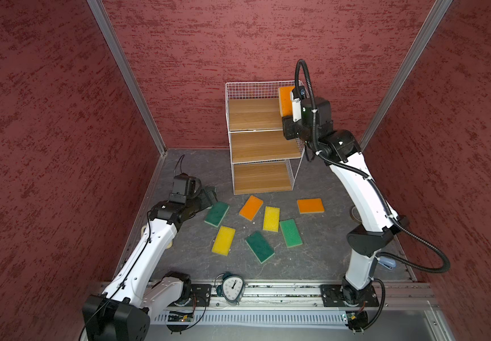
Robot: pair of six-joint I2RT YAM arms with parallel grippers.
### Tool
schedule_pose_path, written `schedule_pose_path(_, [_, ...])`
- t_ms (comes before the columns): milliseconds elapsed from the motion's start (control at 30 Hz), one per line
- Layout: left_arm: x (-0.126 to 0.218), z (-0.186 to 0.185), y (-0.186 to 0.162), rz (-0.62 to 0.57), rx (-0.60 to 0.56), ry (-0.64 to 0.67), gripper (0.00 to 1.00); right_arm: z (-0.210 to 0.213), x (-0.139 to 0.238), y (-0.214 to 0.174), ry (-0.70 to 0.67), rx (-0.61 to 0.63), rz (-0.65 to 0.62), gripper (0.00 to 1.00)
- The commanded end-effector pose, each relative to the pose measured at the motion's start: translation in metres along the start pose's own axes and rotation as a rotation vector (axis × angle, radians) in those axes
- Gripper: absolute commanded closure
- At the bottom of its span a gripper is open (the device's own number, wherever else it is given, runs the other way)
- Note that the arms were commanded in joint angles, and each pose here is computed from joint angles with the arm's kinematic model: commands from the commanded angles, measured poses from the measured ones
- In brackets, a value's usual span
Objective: Place and organize the cleaning sponges onto the shelf
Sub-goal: 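Lower the orange sponge onto the top wooden shelf with the right gripper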
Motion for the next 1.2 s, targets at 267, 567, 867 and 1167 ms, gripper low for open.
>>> schedule_pose_path(267, [0.000,-0.001,0.007,-0.035,0.005,0.001,0.03,-0.008,-0.017,0.012,-0.045,-0.016,-0.085,0.43])
schedule_pose_path(567, [-0.006,-0.005,0.011,-0.019,0.005,-0.019,0.03,-0.013,-0.031,0.006,-0.095,-0.006,-0.078,0.43])
schedule_pose_path(867, [-0.006,-0.003,0.010,-0.017,0.009,0.002,0.03,-0.012,-0.046,-0.004,-0.112,0.014,-0.052,0.42])
schedule_pose_path(1167, [-0.010,-0.002,0.008,-0.009,0.014,0.013,0.02,-0.015,-0.052,-0.010,-0.148,0.019,-0.031,0.35])
Point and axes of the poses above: each gripper's point midway between its finger pads, its own x axis back along the fingers, its own z axis along the line the jaws close on, y = z × x, the point moved 9 cm from there along x, back along the fingers, and after that the axes turned 13 degrees about -x, right-handed, at the moved point
